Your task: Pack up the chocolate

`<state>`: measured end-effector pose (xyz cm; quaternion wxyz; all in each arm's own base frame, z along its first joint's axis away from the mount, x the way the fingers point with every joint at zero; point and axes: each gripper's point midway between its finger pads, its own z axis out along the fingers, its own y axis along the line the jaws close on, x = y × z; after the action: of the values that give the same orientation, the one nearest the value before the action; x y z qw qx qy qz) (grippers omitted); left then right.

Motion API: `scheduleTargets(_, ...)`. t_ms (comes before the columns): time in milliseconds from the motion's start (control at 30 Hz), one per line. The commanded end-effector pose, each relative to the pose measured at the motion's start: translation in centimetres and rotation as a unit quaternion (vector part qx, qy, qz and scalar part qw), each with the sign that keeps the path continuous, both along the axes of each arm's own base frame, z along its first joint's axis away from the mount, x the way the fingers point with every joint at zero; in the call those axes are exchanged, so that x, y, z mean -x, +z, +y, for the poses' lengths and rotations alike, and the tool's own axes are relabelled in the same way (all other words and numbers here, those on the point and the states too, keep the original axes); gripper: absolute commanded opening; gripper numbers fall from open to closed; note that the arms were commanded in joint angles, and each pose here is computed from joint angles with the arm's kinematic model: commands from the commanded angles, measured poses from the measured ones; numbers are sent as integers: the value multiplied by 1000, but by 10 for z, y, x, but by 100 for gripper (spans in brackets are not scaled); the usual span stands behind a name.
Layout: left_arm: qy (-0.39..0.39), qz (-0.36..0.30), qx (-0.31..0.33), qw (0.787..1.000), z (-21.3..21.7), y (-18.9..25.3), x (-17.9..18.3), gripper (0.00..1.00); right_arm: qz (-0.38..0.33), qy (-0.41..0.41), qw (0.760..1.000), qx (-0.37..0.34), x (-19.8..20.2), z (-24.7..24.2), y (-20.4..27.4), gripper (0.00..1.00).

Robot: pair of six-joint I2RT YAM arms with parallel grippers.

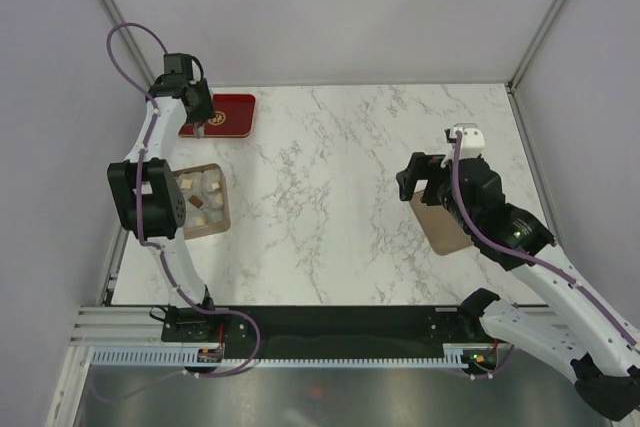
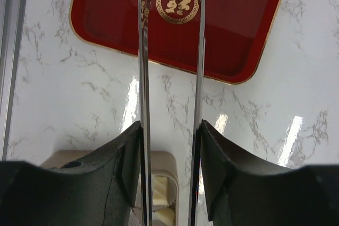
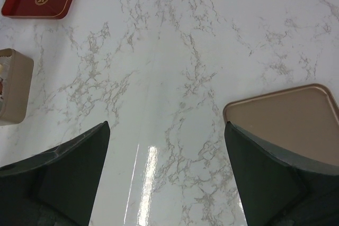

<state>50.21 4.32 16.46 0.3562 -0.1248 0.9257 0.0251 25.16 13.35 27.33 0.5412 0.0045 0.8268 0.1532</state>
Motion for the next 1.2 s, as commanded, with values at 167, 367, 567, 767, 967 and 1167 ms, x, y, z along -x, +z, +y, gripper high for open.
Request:
scheduleTargets(167,-25,-60,-59,996,19,-2,-59,53,-25,-27,999,8,-23,3,11,98)
scheduleTargets(367,-20,-53,-55,997,28,-20,-67,54,-19,-36,999,19,-32,5,1,98)
scheduleTargets(567,-17,-47,-59,997,36,-29,-70,56,-6,-39,999,31,-37,7,-10,98)
scheduleTargets(767,-28,-41,-48,998,33,-40,-73,56,-4,-42,999,33,-38,7,-12,98)
scheduleTargets(967,-32,-34,-51,998,35,-49,-76,55,0,-42,999,33,-37,7,-16,98)
scheduleTargets(1167,-34,-29,-49,998,34,-54,-76,50,3,-45,999,28,-36,7,-19,98)
